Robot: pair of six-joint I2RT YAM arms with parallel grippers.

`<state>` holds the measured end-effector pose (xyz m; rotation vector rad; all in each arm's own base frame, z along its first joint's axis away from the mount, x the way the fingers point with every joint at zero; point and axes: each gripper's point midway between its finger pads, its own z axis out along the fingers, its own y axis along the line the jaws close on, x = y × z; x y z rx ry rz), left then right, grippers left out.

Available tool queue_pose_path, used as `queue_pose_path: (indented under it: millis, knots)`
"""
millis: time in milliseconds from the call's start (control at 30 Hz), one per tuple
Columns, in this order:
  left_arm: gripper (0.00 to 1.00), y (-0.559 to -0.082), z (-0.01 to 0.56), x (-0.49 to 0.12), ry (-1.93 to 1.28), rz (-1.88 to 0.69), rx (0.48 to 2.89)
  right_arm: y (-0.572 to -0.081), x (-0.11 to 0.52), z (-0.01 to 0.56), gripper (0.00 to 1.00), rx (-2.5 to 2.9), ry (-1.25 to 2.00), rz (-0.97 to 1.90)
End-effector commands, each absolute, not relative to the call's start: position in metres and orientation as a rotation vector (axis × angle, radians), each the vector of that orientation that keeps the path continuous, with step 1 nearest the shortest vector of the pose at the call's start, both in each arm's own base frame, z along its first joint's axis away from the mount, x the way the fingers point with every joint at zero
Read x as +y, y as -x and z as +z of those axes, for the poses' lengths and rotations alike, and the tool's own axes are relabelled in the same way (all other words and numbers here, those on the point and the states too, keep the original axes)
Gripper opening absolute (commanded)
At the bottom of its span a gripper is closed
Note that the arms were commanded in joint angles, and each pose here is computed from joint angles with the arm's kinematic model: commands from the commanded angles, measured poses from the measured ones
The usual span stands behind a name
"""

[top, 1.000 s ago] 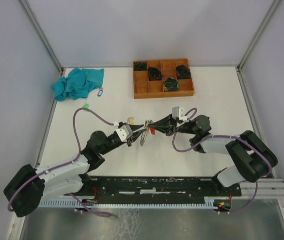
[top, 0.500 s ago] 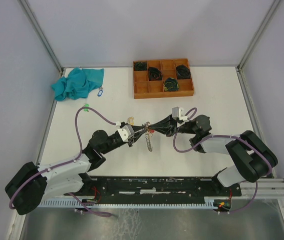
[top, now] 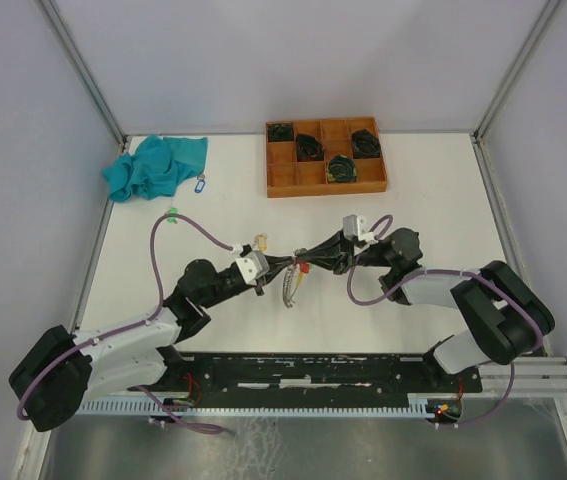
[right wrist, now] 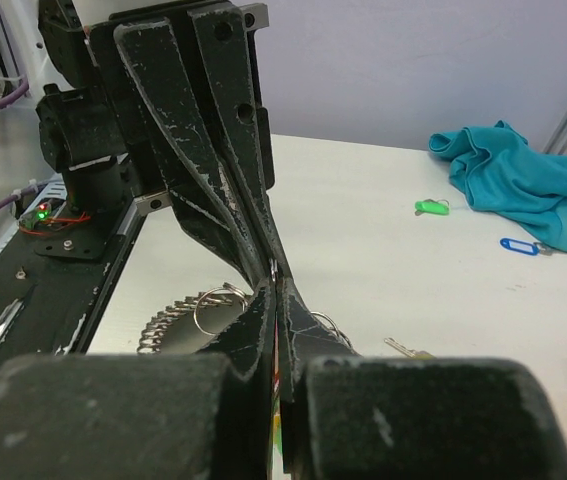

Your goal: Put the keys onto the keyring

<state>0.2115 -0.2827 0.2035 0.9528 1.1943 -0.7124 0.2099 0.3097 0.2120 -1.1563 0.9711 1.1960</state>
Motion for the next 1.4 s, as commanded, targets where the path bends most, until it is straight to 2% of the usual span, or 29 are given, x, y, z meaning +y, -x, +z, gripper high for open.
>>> queue_pose_path:
  millis: [0, 133, 300, 433, 900, 1367]
  knots:
    - [0.03, -0.215, 0.239, -0.284, -0.931, -0.697, 1.135, -0.203, 0.314, 0.22, 0.04, 0.923, 1.232, 1.207]
    - [0.03, -0.221, 0.235, -0.284, -0.936, -0.651, 1.246, -0.207, 0.31, 0.204, 0.2, 1.037, 1.303, 1.145]
    - [0.03, -0.22, 0.24, -0.281, -0.975, -0.583, 1.394, -0.211, 0.293, 0.194, 0.31, 1.133, 1.42, 0.962]
    - [0.03, -0.215, 0.237, -0.274, -1.059, -0.54, 1.542, -0.217, 0.286, 0.196, 0.36, 1.153, 1.429, 0.888]
    - [0.03, -0.208, 0.239, -0.259, -1.379, -0.396, 1.794, -0.225, 0.298, 0.224, 0.42, 1.047, 1.385, 0.906]
    - [0.03, -0.21, 0.235, -0.275, -1.442, -0.443, 1.796, -0.227, 0.319, 0.242, 0.4, 0.963, 1.299, 1.059]
